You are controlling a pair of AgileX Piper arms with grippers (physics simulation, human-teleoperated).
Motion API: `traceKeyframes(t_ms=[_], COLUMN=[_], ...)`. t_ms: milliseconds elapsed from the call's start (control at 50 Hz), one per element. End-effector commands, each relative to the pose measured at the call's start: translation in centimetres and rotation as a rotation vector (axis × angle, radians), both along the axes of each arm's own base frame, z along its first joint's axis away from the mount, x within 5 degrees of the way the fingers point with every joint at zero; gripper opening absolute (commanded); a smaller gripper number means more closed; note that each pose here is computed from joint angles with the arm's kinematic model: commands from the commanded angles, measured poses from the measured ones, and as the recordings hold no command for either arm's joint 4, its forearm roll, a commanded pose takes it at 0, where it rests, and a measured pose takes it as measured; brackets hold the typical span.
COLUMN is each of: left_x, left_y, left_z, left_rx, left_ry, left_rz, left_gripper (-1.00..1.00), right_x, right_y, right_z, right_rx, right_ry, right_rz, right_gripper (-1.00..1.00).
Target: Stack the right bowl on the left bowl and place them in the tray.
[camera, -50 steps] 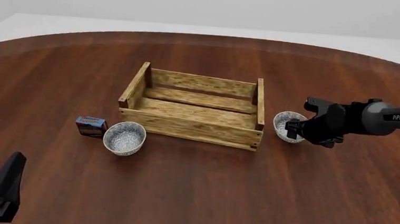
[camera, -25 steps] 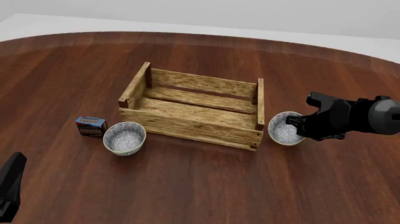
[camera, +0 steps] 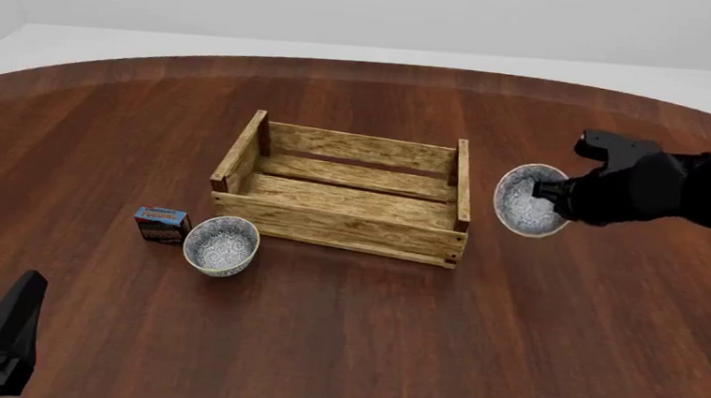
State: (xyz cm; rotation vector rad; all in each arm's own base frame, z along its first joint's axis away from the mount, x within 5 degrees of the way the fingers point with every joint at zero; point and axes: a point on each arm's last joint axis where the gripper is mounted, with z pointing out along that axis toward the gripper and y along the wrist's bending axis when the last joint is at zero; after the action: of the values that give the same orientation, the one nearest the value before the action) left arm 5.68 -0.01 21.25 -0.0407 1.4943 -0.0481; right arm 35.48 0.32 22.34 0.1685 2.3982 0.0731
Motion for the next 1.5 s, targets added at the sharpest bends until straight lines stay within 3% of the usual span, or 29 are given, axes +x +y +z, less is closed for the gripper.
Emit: traceKeyframes(t_ms=[20, 220, 480, 740, 1060, 1180, 1500], left_x=[0.0, 0.0, 0.0, -0.1, -0.1, 0.0, 0.3], left_y=[0.0, 0.0, 0.0, 0.0, 0.1, 0.2, 0.2], left_z=[0.0, 0.0, 0.0, 0.1, 0.7, 0.9, 0.6], left_rx=[0.002, 0.004, 0.008, 0.012, 0.013, 0.017, 0.044], left_ry=[-0.001, 0.000, -0.005, -0.008, -0.013, -0.015, -0.002], left_rz=[0.004, 0.003, 0.005, 0.010, 0.020, 0.041, 0.032], left_gripper=[1.00, 1.00, 1.00, 1.00, 1.00, 1.00, 1.00], right_x=[-2.7, -6.4, -10.6, -13.1, -12.8, -13.5, -13.2], right_y=[0.6, 1.5, 3.9, 6.5, 9.6, 11.1, 12.6], right_z=[4.8, 9.8, 13.1, 15.0, 14.3, 14.9, 14.4], right_rx=[-0.001, 0.002, 0.015, 0.045, 0.082, 0.140, 0.202], right_ry=[-0.122, -0.268, -0.387, -0.466, -0.488, -0.529, -0.576], right_rz=[0.023, 0.061, 0.170, 0.302, 0.411, 0.454, 0.476], right_gripper=[-1.00, -1.00, -1.00, -1.00, -1.00, -1.00, -1.00])
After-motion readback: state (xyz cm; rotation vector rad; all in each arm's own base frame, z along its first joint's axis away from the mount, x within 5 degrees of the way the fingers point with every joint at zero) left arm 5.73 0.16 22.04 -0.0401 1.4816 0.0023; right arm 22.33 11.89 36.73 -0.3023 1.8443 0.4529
